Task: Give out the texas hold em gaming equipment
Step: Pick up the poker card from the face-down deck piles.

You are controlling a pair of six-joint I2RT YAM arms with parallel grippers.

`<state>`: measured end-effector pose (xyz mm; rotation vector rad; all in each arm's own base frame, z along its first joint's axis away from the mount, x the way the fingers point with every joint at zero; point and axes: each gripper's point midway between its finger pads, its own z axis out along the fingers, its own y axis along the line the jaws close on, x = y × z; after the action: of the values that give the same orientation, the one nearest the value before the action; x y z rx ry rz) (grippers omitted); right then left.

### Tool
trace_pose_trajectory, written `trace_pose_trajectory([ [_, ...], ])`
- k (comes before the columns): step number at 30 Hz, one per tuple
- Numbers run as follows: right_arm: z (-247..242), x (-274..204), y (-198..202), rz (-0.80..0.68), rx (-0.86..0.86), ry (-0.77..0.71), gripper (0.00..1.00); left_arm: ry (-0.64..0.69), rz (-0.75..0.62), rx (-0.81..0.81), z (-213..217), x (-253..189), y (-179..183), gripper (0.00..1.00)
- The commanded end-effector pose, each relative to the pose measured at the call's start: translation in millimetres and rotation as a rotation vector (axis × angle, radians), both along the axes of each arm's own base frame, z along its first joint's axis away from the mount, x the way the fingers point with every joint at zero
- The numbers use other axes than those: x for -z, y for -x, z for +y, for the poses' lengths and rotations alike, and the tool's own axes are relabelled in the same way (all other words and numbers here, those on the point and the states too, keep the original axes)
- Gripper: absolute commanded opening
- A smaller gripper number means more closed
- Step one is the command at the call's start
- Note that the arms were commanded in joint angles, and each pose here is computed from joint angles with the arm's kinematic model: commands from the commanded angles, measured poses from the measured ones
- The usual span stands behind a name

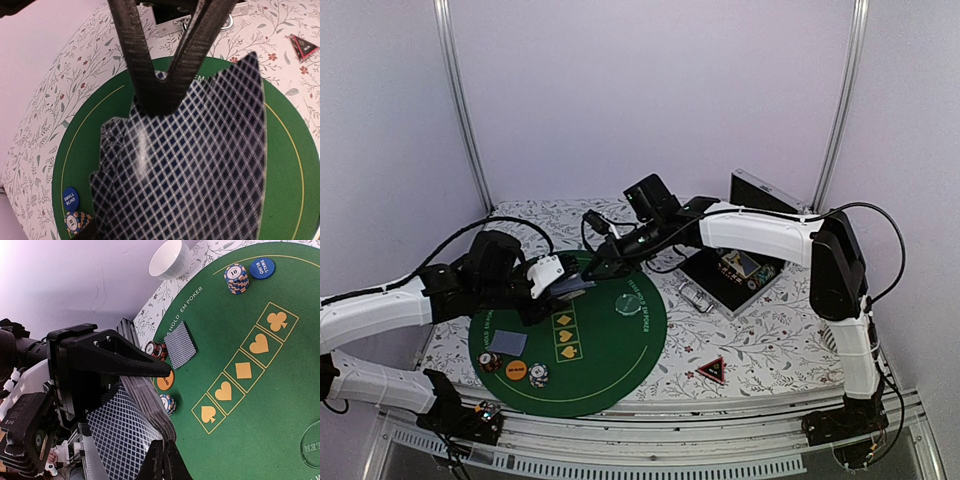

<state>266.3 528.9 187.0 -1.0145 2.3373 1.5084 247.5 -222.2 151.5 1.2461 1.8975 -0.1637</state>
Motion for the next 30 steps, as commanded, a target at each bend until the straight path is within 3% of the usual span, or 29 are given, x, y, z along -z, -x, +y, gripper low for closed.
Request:
trace_pose_trajectory([
  [1, -11, -28, -9, -0.048, 0.029, -0.019, 0.02, 0.039, -0.035, 0.008, -7, -11, -2, 0.49],
  [10, -19, -44, -15, -0.064, 0.050, -0.037, 0.02, 0.039, -0.040, 0.006, -6, -12, -2, 0.49],
  [20, -43, -95, -31, -0.155, 0.103, -0.103, 0.02, 0.029, -0.050, -0.011, -4, -12, -5, 0.49],
  [30, -67, -92, -107, -0.192, 0.382, -0.154, 0.02, -0.005, -0.074, -0.121, 11, -12, -20, 0.49],
])
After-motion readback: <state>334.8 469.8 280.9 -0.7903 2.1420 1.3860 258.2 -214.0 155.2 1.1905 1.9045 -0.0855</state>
